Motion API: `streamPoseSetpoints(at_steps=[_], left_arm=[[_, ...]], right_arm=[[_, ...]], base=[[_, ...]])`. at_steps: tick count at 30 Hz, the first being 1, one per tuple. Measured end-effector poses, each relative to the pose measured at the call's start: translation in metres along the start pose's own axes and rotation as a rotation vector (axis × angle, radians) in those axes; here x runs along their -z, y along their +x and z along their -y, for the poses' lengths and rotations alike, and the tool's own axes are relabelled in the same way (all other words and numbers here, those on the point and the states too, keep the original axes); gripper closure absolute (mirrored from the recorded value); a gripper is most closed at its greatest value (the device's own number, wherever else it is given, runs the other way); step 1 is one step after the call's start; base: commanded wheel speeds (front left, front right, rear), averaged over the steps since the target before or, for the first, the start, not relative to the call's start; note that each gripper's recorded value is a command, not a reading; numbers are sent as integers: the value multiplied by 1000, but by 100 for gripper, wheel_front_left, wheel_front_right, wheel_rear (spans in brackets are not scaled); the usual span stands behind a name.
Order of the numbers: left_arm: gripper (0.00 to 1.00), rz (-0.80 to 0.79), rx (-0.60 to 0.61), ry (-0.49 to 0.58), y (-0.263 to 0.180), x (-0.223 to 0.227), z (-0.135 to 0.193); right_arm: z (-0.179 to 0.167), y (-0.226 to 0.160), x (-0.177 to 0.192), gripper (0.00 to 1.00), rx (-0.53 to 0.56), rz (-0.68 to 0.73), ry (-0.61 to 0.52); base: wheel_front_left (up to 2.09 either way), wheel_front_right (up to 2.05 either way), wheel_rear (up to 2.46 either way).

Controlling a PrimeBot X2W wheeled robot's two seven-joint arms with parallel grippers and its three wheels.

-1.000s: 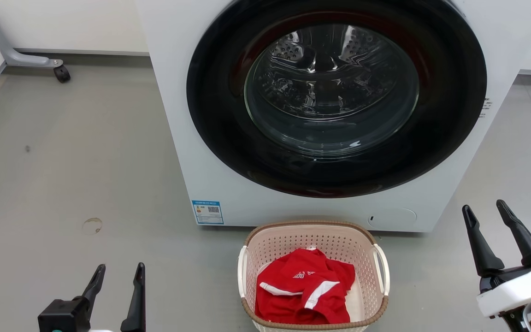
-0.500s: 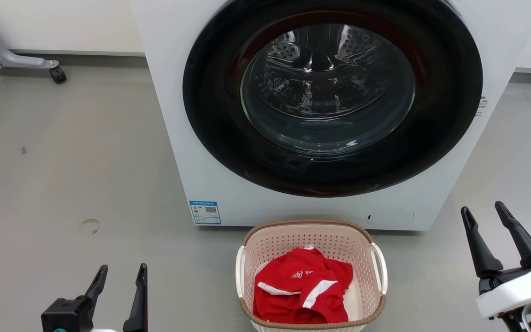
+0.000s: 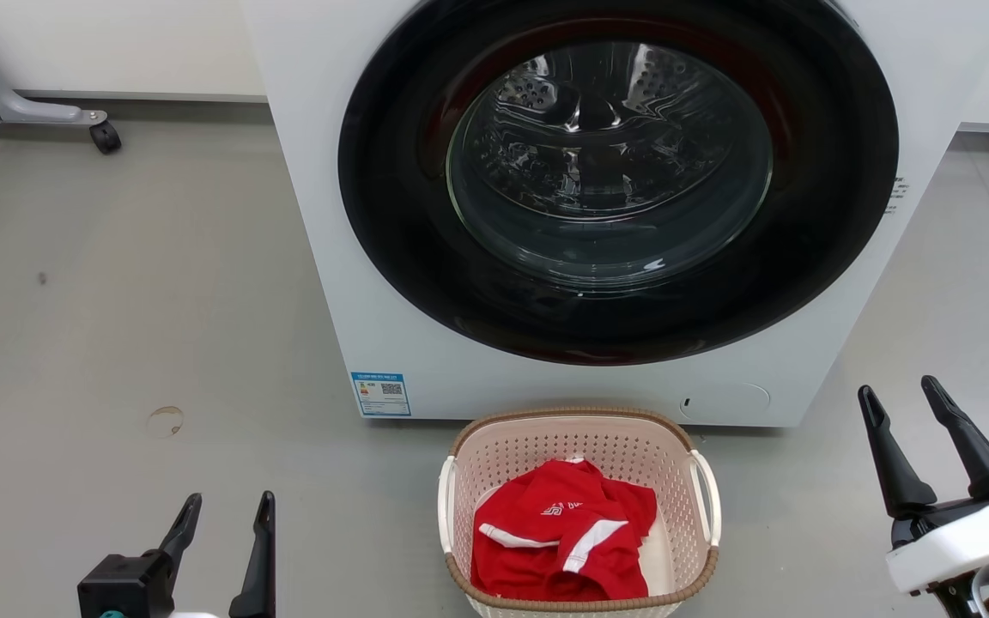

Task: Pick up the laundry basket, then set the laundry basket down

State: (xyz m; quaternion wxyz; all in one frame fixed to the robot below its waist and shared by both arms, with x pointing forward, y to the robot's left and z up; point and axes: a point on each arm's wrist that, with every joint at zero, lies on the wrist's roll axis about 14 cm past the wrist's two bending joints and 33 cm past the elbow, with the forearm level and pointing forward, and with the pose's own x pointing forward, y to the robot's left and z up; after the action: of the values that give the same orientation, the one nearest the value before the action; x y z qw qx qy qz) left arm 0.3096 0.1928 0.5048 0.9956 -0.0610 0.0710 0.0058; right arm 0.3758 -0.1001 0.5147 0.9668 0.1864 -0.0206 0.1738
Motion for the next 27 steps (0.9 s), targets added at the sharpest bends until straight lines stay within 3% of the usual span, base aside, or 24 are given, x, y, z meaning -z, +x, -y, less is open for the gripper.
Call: streamPoseSetpoints(at_steps=[27], left_arm=[[0,0,2,-1,0,1,0]], right_arm=[[-3,0,1,0,-8,-3,0]], base=[[0,0,0]])
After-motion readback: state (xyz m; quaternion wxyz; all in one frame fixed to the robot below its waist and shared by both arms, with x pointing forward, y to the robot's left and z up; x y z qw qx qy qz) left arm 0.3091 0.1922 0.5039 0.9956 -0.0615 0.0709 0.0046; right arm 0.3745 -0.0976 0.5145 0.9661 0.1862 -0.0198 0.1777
